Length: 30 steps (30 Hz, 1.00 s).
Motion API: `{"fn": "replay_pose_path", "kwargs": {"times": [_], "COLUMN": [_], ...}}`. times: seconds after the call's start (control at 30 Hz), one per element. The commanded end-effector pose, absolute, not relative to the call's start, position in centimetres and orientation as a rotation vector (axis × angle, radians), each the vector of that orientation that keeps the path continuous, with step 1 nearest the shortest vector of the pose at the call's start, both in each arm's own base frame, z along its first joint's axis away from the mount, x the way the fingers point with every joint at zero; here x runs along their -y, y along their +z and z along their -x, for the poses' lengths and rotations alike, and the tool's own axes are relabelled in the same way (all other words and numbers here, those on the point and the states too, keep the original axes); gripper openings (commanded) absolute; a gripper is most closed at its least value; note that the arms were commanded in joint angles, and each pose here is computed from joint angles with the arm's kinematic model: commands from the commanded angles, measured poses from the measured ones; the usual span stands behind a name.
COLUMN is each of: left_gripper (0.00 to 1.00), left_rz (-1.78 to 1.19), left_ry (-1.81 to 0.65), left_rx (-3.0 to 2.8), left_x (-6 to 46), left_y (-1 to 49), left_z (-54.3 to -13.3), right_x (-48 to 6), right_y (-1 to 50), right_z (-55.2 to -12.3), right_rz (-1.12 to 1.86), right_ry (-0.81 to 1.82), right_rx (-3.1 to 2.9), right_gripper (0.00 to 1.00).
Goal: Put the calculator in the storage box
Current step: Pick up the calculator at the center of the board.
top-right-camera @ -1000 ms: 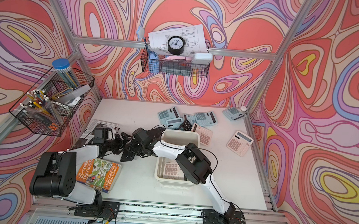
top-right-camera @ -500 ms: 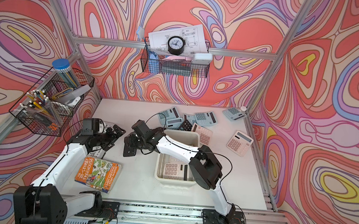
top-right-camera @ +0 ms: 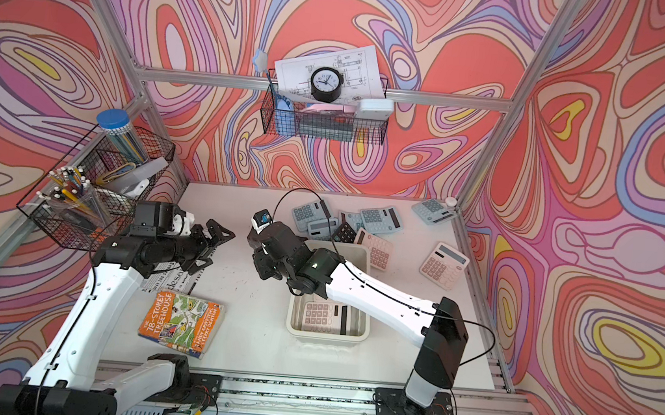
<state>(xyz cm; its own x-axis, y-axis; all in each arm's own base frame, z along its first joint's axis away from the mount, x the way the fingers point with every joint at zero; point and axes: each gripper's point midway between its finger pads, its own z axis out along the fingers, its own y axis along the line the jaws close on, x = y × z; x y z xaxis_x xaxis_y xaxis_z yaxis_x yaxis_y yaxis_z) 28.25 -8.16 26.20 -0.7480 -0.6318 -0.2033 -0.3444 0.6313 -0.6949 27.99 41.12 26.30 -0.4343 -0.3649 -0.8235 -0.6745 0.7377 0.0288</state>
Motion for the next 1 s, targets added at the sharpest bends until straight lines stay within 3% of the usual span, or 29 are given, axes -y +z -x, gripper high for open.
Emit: {"fn": "replay_pose_path", "kwargs": {"times": [0.0,0.33,0.8,0.97], "left_gripper": [0.99,0.99,0.99,0.93], "left_rz": [0.821,0.771,0.680,0.596], "left_ry": [-0.868,-0.791,-0.937,-1.044], "left_rx": [-2.527,-2.647,-2.614,-2.636], "left_x": [9.3,11.1,13.1,14.8], "left_y": [26.5,27.8,29.9,29.6], "left_z": [-26.3,-25.6,-27.8,-28.6], "right_x": [-38.5,-36.7,-36.0,-36.4], "right_y": [26.1,25.4,23.5,23.7], "right_z": [-28.3,-28.5,-28.1,-27.2], "right_rz": [0.904,1.004,1.074,1.093], "right_ry": [0.089,-0.427,-0.709,-0.774], "right_rx": [-1.952,-1.770,-1.620,-1.543], "right_gripper": [0.13,0.12,0.11,0.11]}}
